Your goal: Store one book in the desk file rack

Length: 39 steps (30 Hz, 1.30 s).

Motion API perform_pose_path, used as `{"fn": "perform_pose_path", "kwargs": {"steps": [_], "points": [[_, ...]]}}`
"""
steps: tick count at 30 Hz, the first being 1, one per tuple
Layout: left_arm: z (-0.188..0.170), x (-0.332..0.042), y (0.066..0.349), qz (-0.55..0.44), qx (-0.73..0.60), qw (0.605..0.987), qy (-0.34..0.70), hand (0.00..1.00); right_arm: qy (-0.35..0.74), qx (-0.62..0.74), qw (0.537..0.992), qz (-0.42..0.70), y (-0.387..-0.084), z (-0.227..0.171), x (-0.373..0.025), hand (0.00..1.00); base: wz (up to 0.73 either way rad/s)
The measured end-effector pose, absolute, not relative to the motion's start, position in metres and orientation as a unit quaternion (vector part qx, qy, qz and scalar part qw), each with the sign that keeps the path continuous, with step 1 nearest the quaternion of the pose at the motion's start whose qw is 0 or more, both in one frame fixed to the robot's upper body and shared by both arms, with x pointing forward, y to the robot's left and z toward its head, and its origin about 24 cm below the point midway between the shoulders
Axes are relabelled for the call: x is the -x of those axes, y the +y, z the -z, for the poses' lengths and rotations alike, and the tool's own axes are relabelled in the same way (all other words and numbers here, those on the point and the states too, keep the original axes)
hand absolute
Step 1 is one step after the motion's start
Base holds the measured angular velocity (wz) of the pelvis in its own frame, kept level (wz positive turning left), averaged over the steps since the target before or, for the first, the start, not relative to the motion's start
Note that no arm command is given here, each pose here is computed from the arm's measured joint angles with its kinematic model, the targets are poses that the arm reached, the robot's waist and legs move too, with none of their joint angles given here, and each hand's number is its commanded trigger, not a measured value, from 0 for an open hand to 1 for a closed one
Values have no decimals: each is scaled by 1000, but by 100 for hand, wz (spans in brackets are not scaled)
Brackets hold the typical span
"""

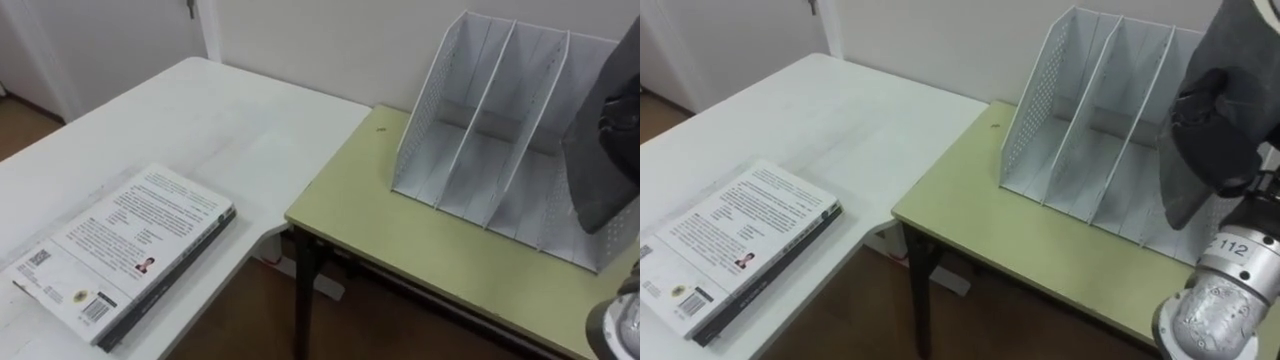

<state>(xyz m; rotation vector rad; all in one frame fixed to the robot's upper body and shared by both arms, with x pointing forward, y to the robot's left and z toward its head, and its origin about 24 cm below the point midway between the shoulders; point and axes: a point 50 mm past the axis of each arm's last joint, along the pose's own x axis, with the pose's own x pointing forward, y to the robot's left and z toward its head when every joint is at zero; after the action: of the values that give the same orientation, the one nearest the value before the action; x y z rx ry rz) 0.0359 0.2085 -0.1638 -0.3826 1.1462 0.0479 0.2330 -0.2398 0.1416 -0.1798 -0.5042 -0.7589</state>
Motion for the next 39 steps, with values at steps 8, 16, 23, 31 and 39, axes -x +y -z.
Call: {"fn": "perform_pose_path", "kwargs": {"steps": [8, 16, 23, 31, 39], "points": [[164, -35, 208, -29, 178, 822, 540, 0, -243, 87, 893, 368, -240, -142, -233, 100, 0], [164, -36, 208, -30, 177, 822, 540, 0, -242, 84, 895, 365, -240, -141, -233, 100, 0], [164, -36, 210, -37, 180, 822, 538, 0, -229, 92, 900, 359, -241, -136, -236, 100, 0], [164, -38, 212, -36, 176, 823, 539, 0, -211, 98, 902, 363, -247, -134, -256, 100, 2], [163, -41, 213, -25, 164, 822, 545, 0, -233, 107, 888, 381, -263, -164, -288, 100, 6]]}}
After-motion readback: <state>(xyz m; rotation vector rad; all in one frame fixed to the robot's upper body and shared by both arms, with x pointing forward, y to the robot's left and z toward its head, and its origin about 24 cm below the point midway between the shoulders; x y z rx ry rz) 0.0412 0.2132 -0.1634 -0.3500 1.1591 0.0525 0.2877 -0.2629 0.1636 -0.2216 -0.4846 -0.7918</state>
